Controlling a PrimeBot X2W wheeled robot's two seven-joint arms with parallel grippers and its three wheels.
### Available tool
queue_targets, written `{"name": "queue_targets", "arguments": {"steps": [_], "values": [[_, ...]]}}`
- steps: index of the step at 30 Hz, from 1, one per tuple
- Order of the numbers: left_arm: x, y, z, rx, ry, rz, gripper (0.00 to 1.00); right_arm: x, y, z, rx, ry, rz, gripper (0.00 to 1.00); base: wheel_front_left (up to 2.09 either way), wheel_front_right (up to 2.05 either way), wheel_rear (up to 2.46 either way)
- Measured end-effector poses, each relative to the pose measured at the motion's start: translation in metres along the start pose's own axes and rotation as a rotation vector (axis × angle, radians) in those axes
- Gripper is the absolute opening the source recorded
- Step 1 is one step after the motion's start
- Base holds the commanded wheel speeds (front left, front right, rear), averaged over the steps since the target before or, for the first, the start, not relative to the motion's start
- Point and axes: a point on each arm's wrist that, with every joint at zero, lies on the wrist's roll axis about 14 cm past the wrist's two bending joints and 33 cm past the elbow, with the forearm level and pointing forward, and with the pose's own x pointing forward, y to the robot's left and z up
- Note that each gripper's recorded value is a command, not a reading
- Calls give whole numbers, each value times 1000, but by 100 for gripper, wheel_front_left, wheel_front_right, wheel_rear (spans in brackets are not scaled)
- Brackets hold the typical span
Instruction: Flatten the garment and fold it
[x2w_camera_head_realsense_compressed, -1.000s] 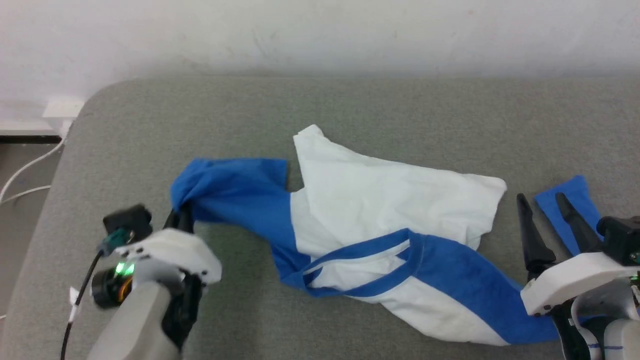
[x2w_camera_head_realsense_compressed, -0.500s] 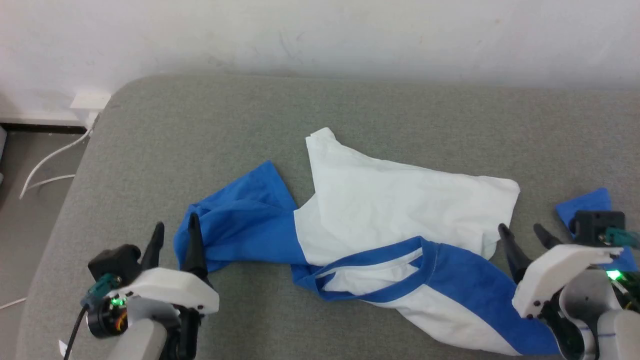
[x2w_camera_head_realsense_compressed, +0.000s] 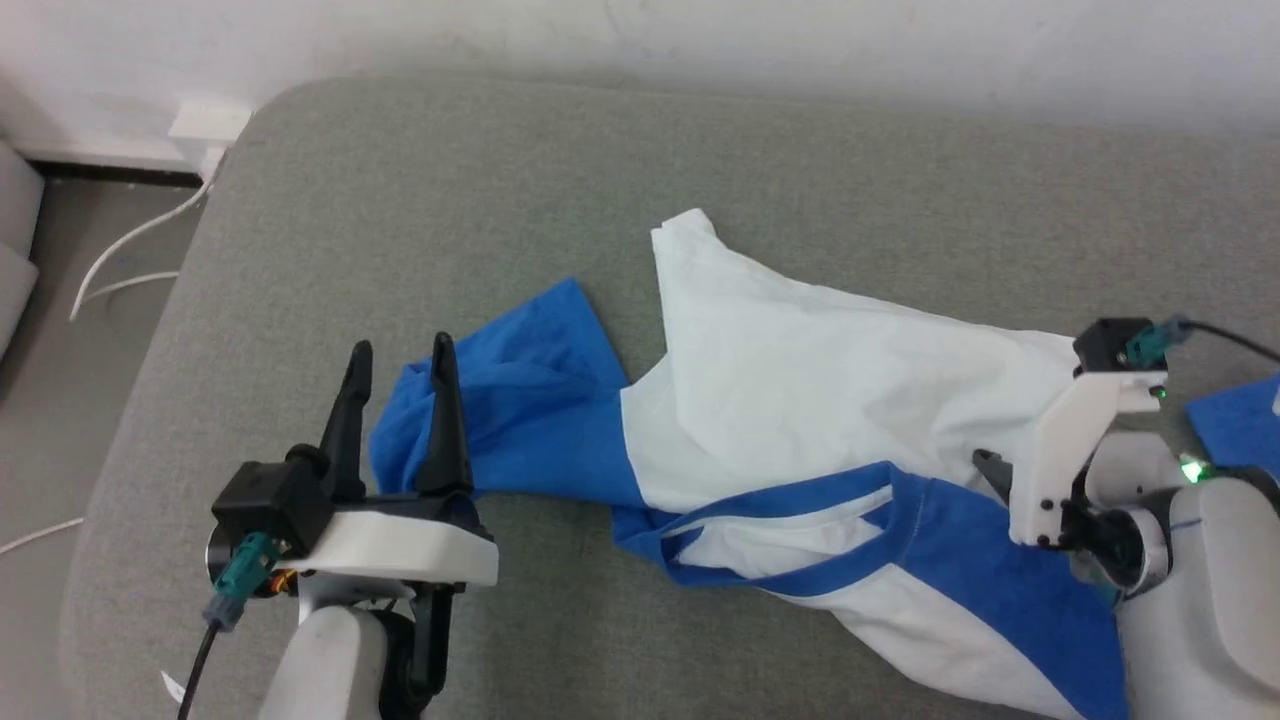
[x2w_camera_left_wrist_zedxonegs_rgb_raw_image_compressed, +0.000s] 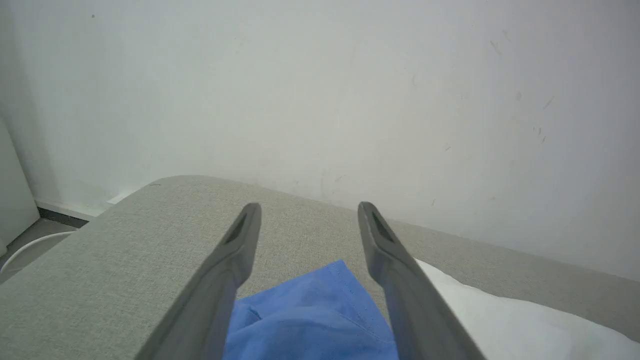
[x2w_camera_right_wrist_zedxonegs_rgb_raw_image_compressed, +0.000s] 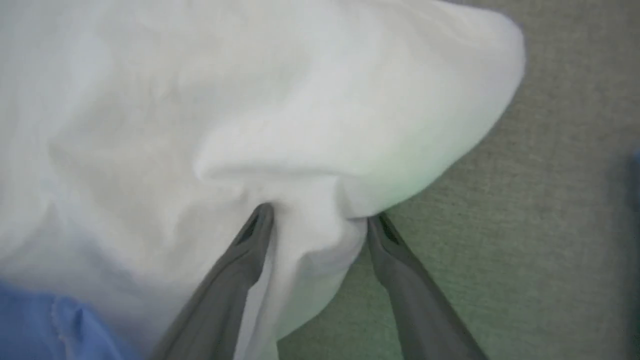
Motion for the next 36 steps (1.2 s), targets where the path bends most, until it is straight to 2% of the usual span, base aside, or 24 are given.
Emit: {"name": "queue_targets", "arguments": {"steps": [1, 2, 3, 7, 14, 17, 20, 23, 24, 25, 26, 31, 36], "values": [[0, 2, -2, 2, 5, 2, 100, 2, 3, 2, -11, 18, 5, 34, 0, 0, 0], [-1, 3, -4, 3, 11, 6, 100, 4, 5, 6, -21, 21, 10, 4, 0, 0, 0], [-1, 5, -6, 5, 15, 9, 100, 6, 8, 11, -27, 12, 15, 0, 0, 0, 0], [-2, 12, -15, 14, 40, 22, 100, 13, 19, 46, -75, -89, 14, 0, 0, 0, 0], [6, 17, -21, 8, 55, 31, 100, 2, 21, 165, -157, -435, -42, 0, 0, 0, 0], [8, 16, -23, -4, 61, 30, 100, -2, 21, 205, -186, -546, -66, 0, 0, 0, 0], [10, 16, -26, -7, 68, 34, 100, 4, 20, 226, -209, -592, -85, 0, 0, 0, 0], [11, 18, -29, -1, 78, 42, 100, 20, 20, 225, -200, -567, -81, 0, 0, 0, 0], [11, 19, -30, 1, 81, 44, 100, 27, 20, 220, -191, -543, -76, 4, 0, 0, 0], [11, 20, -31, 2, 84, 47, 100, 34, 22, 213, -184, -517, -67, 50, 0, 0, 0], [11, 20, -32, 2, 85, 49, 100, 38, 23, 207, -174, -494, -57, 100, 0, 0, 0], [11, 20, -30, 3, 80, 50, 100, 35, 33, 198, -156, -526, -5, 100, 0, 0, 0], [8, 16, -27, 6, 71, 32, 100, 3, 37, 185, -134, -675, 49, 100, 0, 0, 0]]}}
